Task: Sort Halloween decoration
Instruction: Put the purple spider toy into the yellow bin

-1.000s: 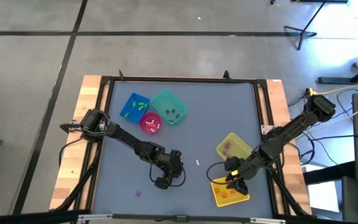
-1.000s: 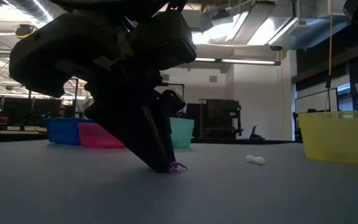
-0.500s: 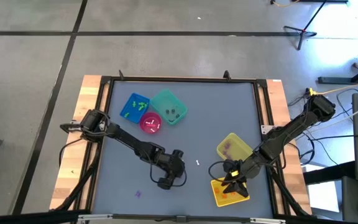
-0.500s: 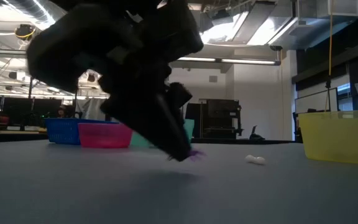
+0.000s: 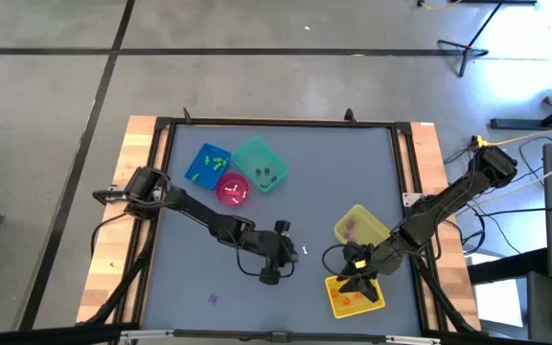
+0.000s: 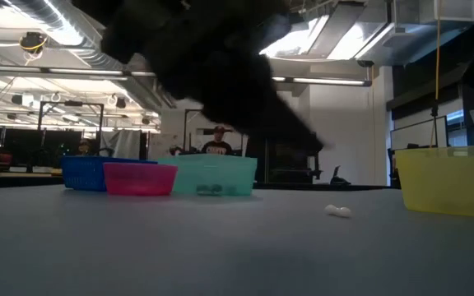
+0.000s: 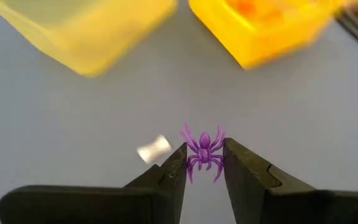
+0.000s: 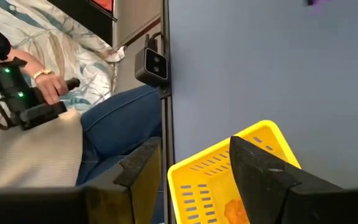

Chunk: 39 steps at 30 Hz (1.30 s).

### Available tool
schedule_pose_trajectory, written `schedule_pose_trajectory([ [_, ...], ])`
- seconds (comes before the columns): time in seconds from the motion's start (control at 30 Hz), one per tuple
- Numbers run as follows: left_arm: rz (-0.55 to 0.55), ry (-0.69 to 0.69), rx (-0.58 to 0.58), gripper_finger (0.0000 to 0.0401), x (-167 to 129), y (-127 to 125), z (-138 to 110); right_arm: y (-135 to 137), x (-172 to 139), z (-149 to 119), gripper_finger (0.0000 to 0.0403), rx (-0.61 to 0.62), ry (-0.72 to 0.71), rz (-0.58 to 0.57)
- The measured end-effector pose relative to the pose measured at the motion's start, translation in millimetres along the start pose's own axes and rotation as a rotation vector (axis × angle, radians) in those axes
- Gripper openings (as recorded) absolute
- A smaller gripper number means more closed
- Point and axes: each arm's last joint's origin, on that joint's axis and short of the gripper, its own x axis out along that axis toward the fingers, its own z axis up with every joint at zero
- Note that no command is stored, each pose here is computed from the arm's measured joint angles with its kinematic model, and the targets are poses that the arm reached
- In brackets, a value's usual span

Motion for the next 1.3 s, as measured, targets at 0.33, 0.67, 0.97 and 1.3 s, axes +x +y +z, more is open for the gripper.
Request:
schedule_pose_trajectory([
  [0.33, 0.113, -0.298, -0.074, 0.0084, -2, 28, 29, 14, -13, 12, 0.0189, -0.164, 0.003, 0.101],
  [0.67, 0.148, -0.568, -0.125, 0.0084, -12, 48, 53, 33, -49, 50, 0.0189, -0.402, -0.175, 0.201],
  [0.97, 0.19, -0.661, -0.114, 0.0084, -14, 53, 77, 44, -75, 82, 0.0189, -0.532, -0.34, 0.201],
  [1.3, 0.216, -0.685, -0.079, 0.0084, 42, 59, 94, 55, -87, 95, 0.0189, -0.601, -0.41, 0.209],
])
